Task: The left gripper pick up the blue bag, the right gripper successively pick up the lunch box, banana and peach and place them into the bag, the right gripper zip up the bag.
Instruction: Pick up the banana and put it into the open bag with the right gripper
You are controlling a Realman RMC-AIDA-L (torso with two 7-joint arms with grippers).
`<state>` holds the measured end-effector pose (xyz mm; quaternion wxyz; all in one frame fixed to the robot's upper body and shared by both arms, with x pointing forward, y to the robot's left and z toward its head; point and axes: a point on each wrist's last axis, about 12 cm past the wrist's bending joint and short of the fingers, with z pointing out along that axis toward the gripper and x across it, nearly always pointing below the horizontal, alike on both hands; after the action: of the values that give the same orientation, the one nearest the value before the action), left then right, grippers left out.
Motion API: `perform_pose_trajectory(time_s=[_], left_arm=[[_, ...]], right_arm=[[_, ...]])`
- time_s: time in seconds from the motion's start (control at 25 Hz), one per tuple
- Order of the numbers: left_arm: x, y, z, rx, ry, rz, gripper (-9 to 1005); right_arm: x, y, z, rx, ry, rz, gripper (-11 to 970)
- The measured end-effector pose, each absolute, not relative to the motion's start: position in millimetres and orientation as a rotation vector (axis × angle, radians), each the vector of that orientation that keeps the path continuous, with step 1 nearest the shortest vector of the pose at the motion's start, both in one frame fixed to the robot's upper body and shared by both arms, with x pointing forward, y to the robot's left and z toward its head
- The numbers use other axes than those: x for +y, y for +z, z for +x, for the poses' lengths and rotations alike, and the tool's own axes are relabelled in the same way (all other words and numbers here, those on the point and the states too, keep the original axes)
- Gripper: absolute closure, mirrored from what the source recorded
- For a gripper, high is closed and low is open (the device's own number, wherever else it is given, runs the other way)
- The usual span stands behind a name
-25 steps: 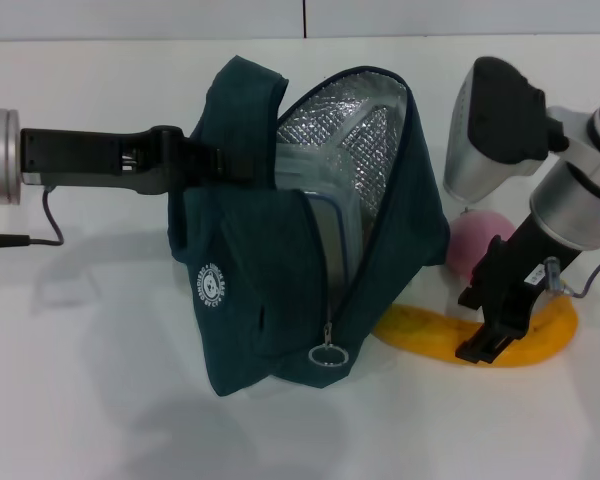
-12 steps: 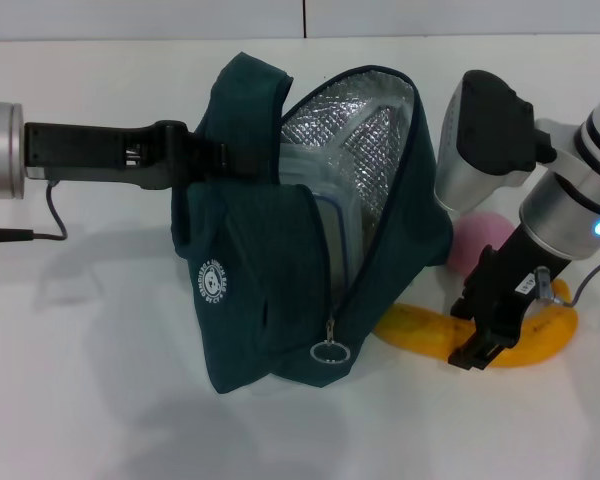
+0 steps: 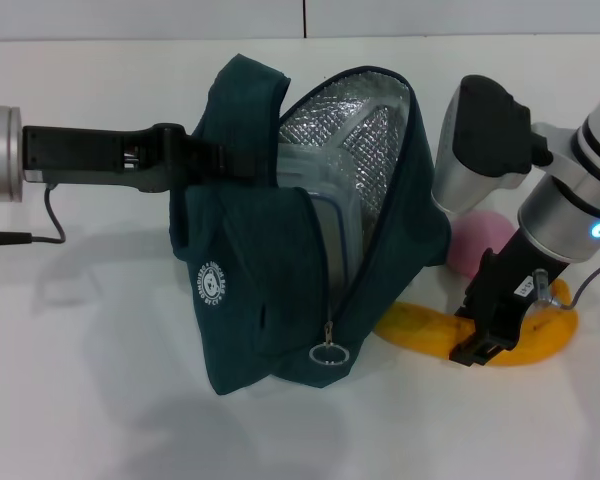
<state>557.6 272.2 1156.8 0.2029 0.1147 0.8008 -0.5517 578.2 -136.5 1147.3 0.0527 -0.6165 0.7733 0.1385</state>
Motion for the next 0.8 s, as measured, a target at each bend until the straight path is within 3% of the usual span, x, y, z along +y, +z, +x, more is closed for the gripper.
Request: perform_pose_trajectory(time_s=[0.24,0.4,0.8], left_arm=[[274,1156,556,2.238,-1.537,0.312,965],[281,1155,554,2.23,-1.535,0.28,965],[282,1154,554,2.225,-1.534,0.272,965]], right_arm=[[-140,1155,576,2.409,0.409,-1.865,548],[-157,1171,575,2.479,0.425,-1.809,548],[-247,1207,579,2.622,0.61,-1.383,548]])
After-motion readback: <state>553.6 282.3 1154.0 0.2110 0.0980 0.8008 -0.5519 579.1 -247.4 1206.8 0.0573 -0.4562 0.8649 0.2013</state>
